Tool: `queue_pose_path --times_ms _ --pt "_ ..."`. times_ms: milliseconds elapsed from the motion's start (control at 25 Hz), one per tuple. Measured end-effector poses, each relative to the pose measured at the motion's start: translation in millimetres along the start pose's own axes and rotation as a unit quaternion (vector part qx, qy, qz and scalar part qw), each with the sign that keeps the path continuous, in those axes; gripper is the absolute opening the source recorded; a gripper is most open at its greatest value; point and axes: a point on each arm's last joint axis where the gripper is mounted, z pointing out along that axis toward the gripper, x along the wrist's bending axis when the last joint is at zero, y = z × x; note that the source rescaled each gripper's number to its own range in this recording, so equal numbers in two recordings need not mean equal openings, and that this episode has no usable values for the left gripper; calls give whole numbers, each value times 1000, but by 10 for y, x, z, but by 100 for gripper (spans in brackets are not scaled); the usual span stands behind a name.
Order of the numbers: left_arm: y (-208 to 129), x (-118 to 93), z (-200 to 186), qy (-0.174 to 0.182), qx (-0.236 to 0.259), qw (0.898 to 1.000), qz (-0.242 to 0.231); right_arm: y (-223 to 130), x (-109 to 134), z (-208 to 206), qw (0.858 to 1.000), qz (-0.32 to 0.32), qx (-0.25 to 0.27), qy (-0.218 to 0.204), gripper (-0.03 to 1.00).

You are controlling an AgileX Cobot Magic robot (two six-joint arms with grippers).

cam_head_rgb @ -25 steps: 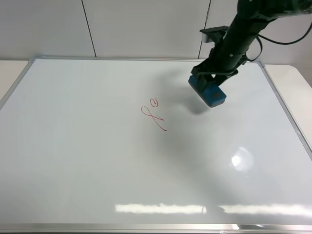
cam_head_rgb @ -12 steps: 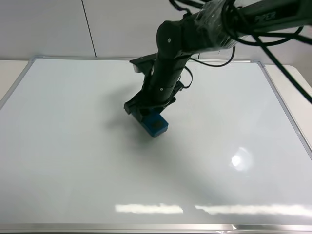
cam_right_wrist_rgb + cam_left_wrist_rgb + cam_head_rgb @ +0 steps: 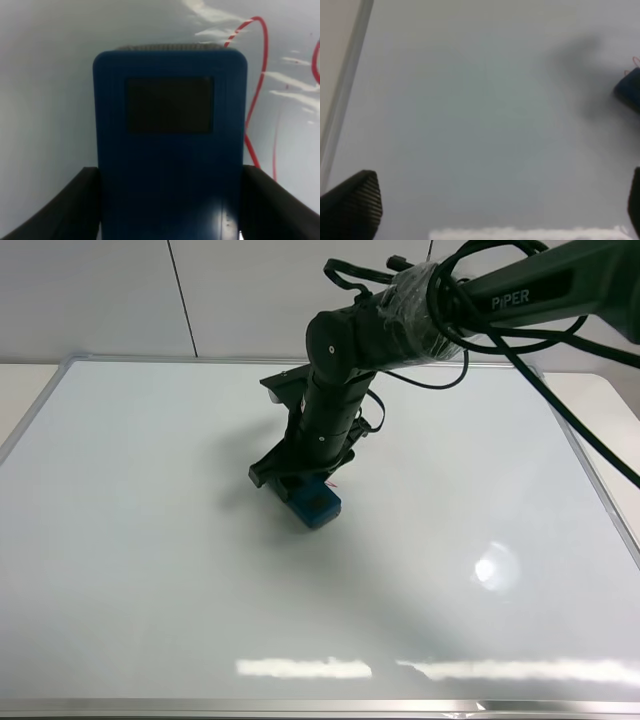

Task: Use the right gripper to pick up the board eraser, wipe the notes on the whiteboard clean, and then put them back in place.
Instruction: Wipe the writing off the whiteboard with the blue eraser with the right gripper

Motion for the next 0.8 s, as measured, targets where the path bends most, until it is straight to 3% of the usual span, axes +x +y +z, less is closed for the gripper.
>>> queue_pose_path --times_ms 480,800 --pt "0 0 0 0 0 1000 0 15 -66 -4 1000 -2 -5 -31 5" --pt "0 0 0 0 0 1000 0 25 -504 -38 998 52 -9 -42 5"
